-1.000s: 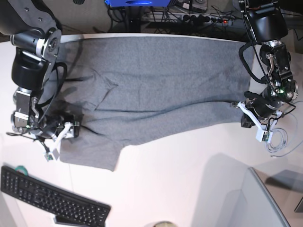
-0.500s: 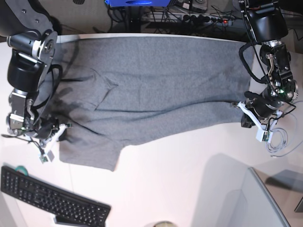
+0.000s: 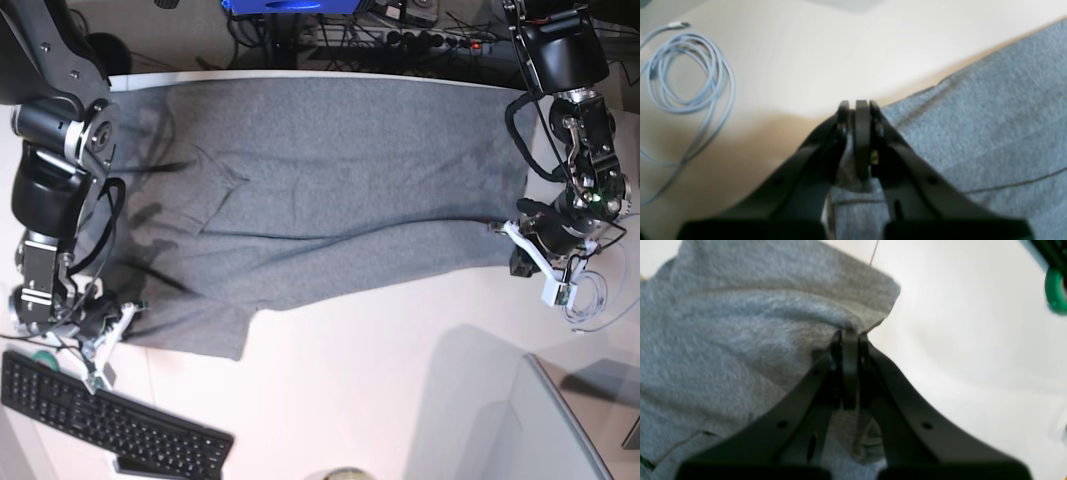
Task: Layout the t-shirt on the table in an organized manner, then fold the t-shirt properly
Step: 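Pull the shirt edges apart with both grippers to flatten it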
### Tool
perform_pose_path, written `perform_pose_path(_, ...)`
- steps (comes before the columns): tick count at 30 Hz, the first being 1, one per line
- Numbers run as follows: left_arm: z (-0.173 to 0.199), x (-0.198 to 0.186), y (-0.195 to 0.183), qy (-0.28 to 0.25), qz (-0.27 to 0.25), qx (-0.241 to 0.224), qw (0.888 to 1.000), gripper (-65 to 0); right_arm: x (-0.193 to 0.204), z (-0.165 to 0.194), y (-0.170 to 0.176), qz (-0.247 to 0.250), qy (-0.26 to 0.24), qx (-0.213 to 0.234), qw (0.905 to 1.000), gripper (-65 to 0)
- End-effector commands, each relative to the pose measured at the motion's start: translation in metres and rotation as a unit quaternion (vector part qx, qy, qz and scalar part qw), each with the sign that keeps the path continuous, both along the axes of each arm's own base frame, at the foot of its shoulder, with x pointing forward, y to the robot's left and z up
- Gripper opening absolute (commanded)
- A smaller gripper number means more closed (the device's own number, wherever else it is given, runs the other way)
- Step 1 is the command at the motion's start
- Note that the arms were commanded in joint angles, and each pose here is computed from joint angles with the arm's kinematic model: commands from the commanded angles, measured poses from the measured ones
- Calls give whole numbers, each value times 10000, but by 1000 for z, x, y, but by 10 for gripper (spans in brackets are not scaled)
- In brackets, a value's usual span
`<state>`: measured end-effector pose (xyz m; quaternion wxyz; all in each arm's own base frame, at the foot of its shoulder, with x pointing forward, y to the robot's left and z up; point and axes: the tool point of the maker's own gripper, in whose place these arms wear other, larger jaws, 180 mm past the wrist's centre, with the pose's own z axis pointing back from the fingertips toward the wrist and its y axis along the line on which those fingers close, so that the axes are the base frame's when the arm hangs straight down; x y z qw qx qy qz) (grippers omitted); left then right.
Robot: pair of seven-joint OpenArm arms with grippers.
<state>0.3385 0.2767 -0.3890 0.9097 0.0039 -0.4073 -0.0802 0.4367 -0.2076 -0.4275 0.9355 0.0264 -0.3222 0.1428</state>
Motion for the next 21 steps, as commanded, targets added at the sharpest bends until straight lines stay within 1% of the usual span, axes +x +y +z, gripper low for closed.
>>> perform_pose_path(1, 21, 13, 5, -323, 1, 57, 9995, -650, 20, 24, -5, -22, -370, 13, 9993, -648)
perform_pose_path(3, 24, 17, 6, -372, 2, 58, 9993, -650, 22, 26, -4, 13, -387, -15, 9992, -648)
perform_pose_path(6, 34, 27, 6, -502, 8, 55, 9987, -650, 23, 25, 4, 286, -347, -188, 9988, -648)
perform_pose_path(8, 36, 29, 5, -530, 4, 54, 9986, -650, 22, 24, 8, 384, -324, -245, 9984, -650)
perform_pose_path(12, 38, 32, 8, -550, 12, 63, 9985, -650, 23, 25, 7, 379, -338, -258, 9984, -650)
perform_pose_path(16, 36, 30, 9, -521, 20, 71, 9986, -650, 23, 30, -7, 324, -368, -372, 9981, -650)
perform_pose_path(21, 31, 25, 8, -458, 11, 70, 9989, -650, 23, 30, -9, 323, -365, -386, 9981, -650)
